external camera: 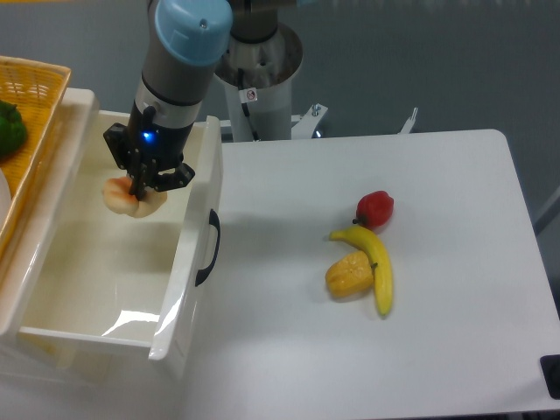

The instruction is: Place the round bread in the upper white drawer

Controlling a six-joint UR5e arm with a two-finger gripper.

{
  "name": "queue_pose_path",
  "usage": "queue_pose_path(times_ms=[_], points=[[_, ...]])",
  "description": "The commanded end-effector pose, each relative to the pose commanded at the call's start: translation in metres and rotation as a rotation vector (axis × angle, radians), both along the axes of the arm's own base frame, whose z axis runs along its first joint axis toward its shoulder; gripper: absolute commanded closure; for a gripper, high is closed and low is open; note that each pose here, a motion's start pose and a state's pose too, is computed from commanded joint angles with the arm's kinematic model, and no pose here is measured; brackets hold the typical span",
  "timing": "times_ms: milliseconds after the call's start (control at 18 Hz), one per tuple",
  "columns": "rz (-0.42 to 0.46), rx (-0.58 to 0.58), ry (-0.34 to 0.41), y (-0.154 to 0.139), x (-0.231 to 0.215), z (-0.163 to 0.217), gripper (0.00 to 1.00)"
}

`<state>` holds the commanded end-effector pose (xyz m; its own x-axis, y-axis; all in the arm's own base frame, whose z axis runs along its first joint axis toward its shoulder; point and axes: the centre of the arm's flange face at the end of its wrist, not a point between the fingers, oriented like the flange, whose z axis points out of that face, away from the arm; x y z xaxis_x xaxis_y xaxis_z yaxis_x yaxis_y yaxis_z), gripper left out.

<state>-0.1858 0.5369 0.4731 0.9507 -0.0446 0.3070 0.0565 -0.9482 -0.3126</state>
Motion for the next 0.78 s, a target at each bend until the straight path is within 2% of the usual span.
queue_pose_path(times_ms=[56, 333, 500, 778], points=[[-0.001, 0.001, 0.003, 0.0000, -0.0002, 0.0001, 0.15], [-0.003, 0.005, 0.004, -0.0007, 0.0005, 0.0018, 0.12], [-0.004, 0.007, 0.006, -0.0007, 0.0015, 0.0028, 0.01], [-0.003, 0.009, 0.007, -0.0019, 0.0025, 0.0051, 0.00]])
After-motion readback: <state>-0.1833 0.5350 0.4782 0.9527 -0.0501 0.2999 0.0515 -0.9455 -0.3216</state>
